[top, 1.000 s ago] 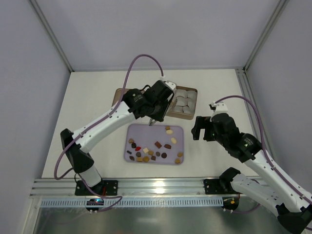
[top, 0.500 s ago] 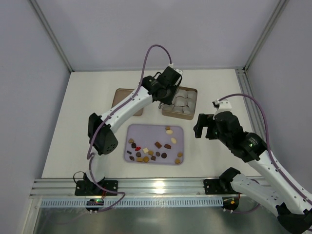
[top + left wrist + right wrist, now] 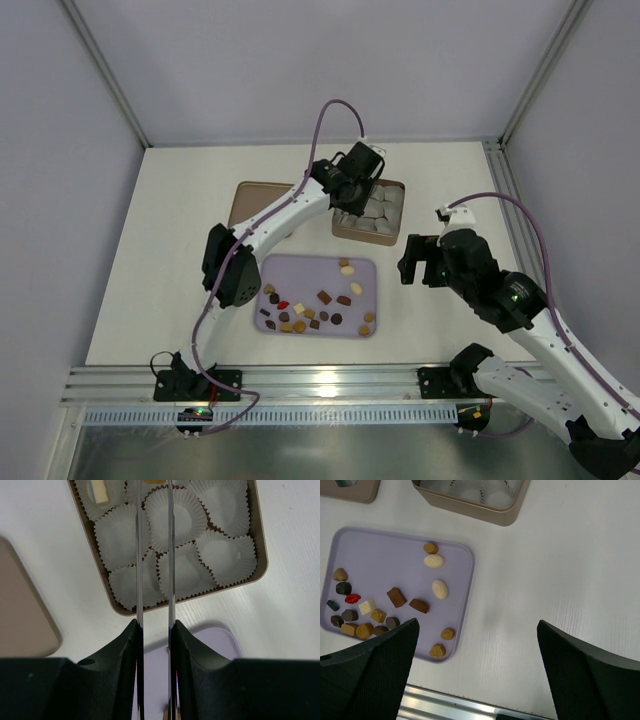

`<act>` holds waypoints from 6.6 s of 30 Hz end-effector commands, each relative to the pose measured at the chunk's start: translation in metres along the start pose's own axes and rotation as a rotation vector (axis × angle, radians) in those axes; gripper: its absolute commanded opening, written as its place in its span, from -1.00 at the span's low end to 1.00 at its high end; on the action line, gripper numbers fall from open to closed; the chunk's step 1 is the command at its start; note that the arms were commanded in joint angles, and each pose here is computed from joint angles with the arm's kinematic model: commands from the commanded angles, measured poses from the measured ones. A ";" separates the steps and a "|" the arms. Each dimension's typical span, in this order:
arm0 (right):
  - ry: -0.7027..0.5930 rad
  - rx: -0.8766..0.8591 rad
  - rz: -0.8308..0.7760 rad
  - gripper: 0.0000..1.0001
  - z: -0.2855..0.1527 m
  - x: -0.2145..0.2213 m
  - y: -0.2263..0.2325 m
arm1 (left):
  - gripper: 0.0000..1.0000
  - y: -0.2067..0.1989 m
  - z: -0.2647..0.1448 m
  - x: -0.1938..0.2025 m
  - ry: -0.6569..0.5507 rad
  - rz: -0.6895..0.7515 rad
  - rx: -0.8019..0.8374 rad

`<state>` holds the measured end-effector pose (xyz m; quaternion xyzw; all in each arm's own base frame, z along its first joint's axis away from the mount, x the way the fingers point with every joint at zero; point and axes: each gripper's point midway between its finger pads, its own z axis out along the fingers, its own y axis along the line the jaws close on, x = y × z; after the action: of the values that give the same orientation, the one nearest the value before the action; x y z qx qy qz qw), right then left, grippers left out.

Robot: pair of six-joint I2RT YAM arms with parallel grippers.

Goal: Pack the chocolate

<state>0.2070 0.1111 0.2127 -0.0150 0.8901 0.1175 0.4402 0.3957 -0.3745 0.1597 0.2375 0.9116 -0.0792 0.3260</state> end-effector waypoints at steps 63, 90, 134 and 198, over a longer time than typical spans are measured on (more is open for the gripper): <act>-0.041 -0.049 0.035 0.99 -0.002 -0.005 0.007 | -0.21 0.011 -0.184 0.102 -0.008 -0.022 0.130; -0.009 -0.083 0.057 0.99 0.004 0.012 0.011 | -0.14 0.001 -0.199 0.229 0.230 0.095 0.101; -0.020 -0.070 0.061 0.99 0.000 0.014 0.005 | -0.13 -0.011 -0.199 0.241 0.281 0.141 0.168; -0.022 -0.066 0.059 0.99 -0.002 0.016 0.003 | -0.39 -0.006 -0.199 0.221 0.239 0.164 0.113</act>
<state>0.1923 0.1157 0.1976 -0.0073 0.8862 0.1601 0.4347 0.1275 -0.2336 0.1503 0.3441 0.9214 -0.0609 0.1703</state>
